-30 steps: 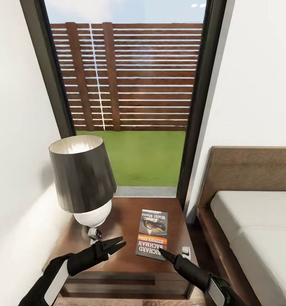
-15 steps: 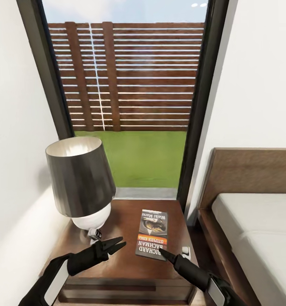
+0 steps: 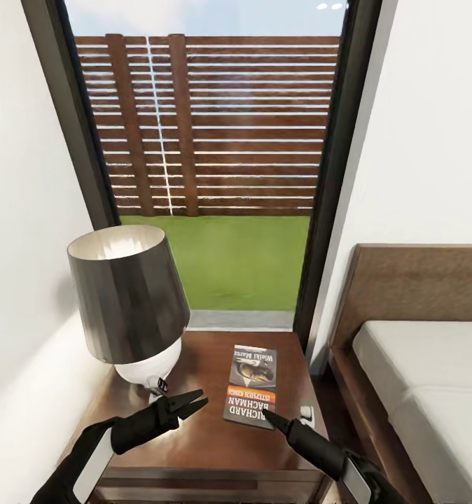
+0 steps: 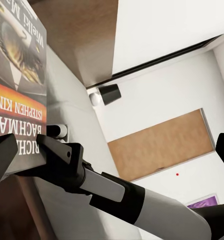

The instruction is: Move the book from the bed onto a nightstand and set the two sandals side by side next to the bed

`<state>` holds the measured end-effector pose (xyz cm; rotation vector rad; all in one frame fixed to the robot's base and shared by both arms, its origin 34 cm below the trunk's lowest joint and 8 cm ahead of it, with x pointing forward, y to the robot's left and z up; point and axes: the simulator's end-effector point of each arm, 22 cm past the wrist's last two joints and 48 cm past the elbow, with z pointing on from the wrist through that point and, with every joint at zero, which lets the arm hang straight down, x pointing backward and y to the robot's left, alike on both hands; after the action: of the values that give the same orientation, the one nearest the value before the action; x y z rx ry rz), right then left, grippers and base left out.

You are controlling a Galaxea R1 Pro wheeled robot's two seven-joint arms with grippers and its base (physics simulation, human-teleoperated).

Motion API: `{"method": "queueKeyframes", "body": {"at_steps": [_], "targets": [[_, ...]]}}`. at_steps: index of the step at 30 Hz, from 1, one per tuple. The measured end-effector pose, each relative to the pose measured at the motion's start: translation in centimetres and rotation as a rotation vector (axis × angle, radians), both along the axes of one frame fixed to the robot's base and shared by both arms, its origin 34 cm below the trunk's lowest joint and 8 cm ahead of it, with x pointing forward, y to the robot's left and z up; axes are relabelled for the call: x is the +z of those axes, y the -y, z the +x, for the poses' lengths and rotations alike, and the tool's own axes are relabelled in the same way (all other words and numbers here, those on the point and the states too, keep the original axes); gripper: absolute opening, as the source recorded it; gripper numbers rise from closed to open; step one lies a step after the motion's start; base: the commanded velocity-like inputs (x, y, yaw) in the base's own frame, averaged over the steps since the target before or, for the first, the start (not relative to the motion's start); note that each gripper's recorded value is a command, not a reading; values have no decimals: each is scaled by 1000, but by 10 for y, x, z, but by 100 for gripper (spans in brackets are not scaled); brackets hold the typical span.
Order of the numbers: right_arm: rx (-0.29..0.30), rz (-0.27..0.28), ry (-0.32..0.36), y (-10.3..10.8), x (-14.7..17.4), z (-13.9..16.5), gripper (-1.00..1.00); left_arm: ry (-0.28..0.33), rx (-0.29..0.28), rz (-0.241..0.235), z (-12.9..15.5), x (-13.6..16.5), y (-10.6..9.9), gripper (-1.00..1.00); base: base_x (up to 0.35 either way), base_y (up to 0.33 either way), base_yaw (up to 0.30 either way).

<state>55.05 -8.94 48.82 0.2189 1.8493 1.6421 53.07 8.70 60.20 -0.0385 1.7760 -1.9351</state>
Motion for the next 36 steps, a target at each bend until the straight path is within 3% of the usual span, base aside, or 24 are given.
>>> {"method": "queueKeyframes", "body": {"at_steps": [25,36], "targets": [[0,0,0,0,-38,-10,-100,0,0,0,-10,-38,0,100,0,0,0],[0,0,0,0,-43,-11,-100,0,-1,-5,-11,-42,3,100,0,0,0]]}}
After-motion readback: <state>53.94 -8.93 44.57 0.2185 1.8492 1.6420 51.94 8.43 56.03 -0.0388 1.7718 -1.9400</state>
